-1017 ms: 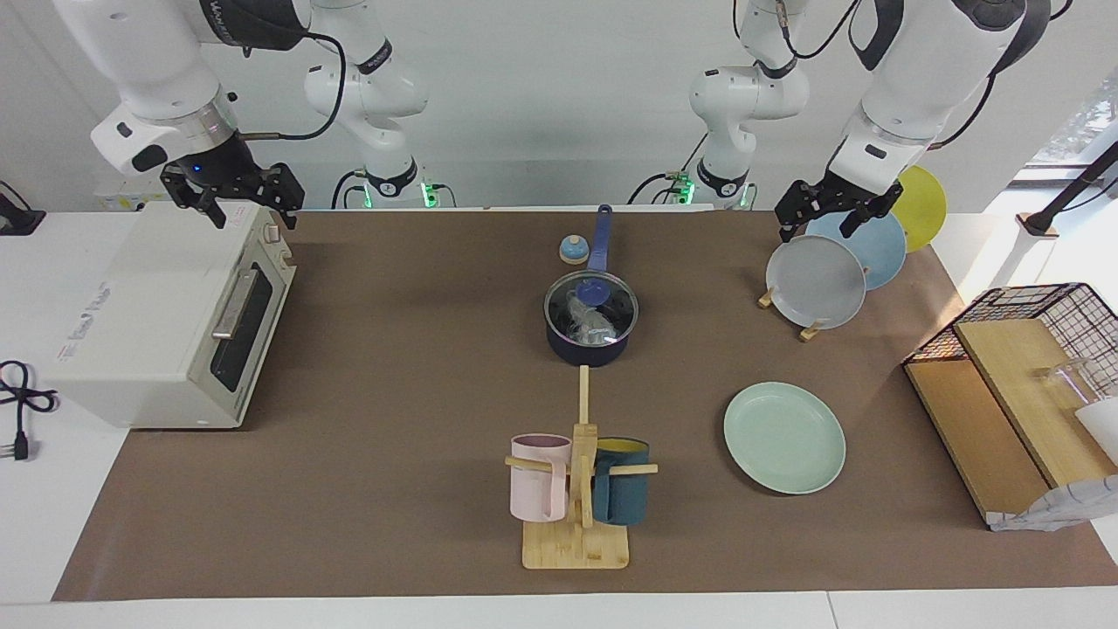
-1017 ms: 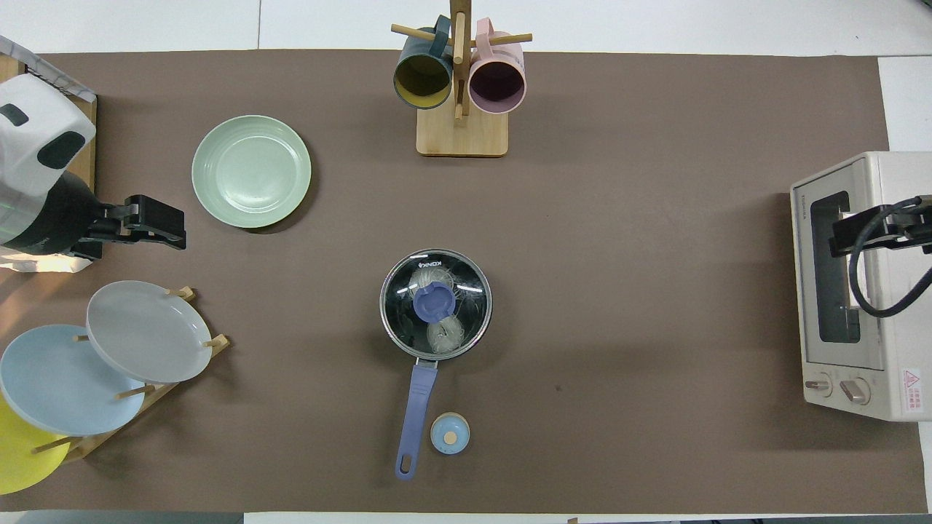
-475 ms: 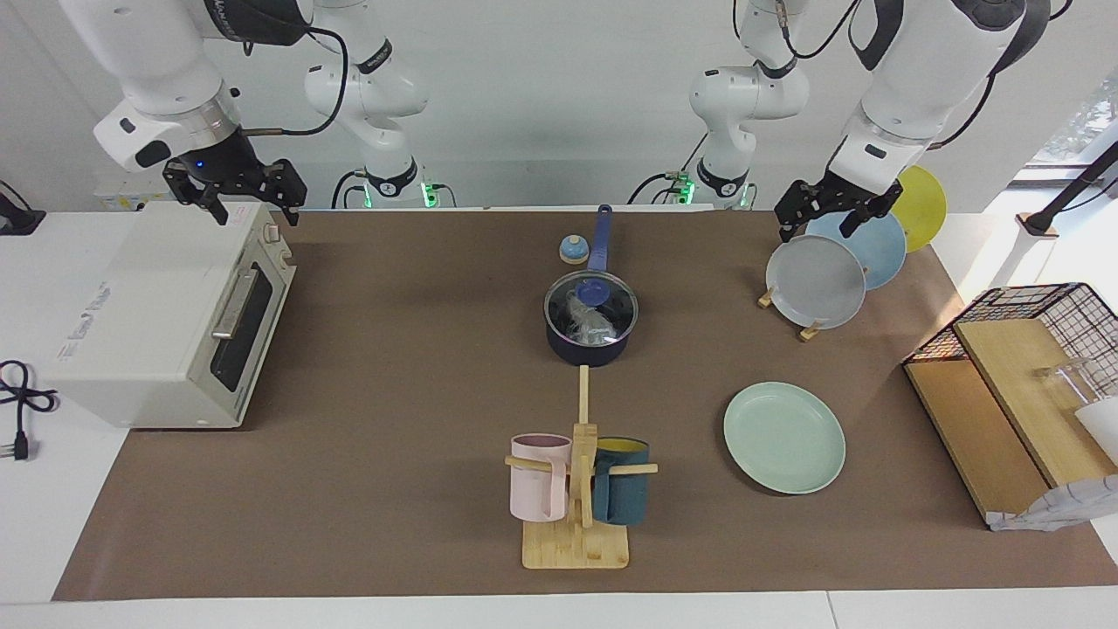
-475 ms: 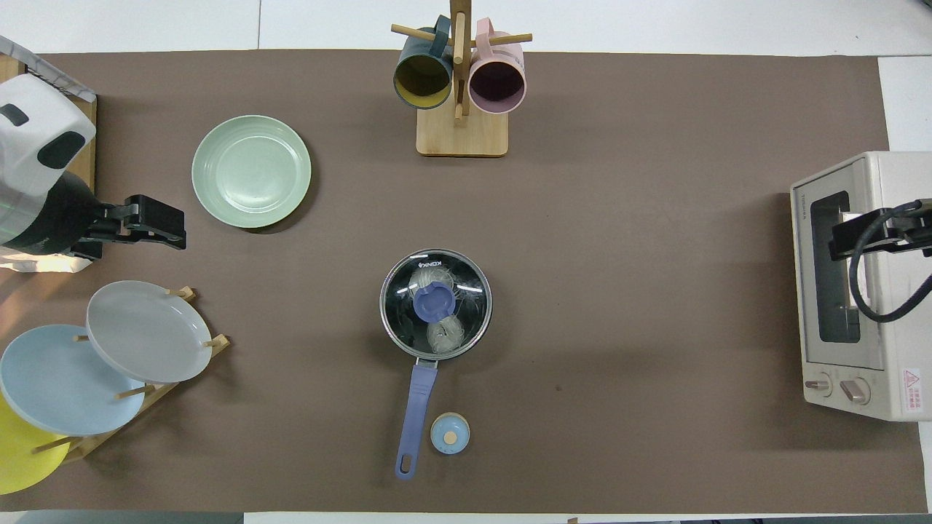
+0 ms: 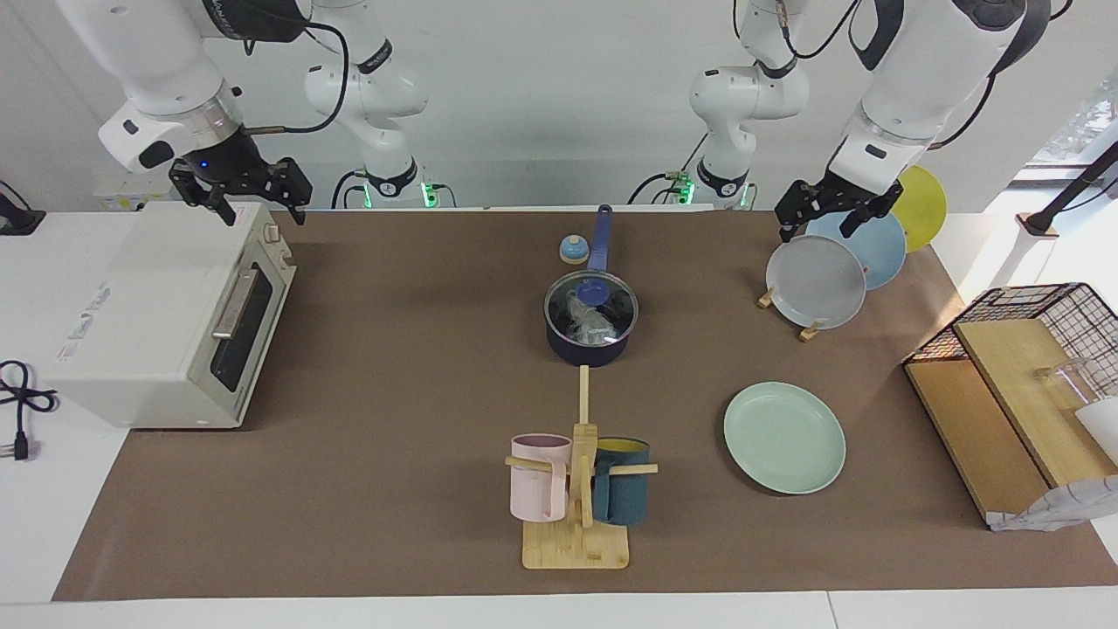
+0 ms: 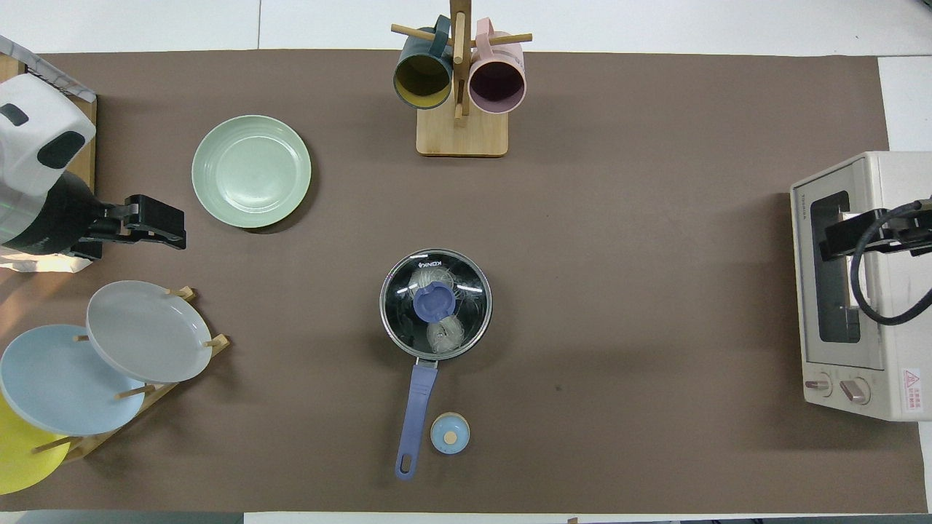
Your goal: Transfer vermicelli from plate to pot
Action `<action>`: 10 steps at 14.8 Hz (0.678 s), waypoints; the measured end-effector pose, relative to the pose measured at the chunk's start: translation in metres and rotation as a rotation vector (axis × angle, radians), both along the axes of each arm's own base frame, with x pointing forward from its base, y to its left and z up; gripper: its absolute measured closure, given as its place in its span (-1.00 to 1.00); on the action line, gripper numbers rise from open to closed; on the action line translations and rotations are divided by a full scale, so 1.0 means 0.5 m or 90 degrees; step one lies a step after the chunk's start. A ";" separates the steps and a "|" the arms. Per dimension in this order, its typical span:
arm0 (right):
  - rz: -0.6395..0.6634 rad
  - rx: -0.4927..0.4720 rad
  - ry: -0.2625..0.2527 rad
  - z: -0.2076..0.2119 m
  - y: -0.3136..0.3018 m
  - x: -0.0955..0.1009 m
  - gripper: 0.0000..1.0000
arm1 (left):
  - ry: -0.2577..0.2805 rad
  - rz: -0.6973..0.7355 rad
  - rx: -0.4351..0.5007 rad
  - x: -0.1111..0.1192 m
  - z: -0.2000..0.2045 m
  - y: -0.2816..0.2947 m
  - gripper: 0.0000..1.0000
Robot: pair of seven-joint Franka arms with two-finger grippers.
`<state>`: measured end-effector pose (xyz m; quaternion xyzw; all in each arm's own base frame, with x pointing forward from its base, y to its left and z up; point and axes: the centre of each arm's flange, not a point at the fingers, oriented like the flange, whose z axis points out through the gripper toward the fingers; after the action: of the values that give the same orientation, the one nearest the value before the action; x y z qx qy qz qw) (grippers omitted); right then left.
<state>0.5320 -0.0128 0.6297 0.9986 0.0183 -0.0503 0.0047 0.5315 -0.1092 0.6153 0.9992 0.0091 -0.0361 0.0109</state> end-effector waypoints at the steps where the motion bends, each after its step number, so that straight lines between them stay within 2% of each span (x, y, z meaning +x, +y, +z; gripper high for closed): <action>1: 0.003 0.000 0.000 0.000 0.000 0.000 -1.00 | 0.000 0.000 0.000 0.000 0.000 0.000 -1.00; 10: 0.005 0.000 -0.002 0.003 0.002 0.000 -1.00 | 0.000 0.000 0.000 0.000 0.000 0.000 -1.00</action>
<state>0.5320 -0.0117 0.6312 0.9986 0.0221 -0.0487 0.0047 0.5315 -0.1092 0.6153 0.9992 0.0091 -0.0361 0.0109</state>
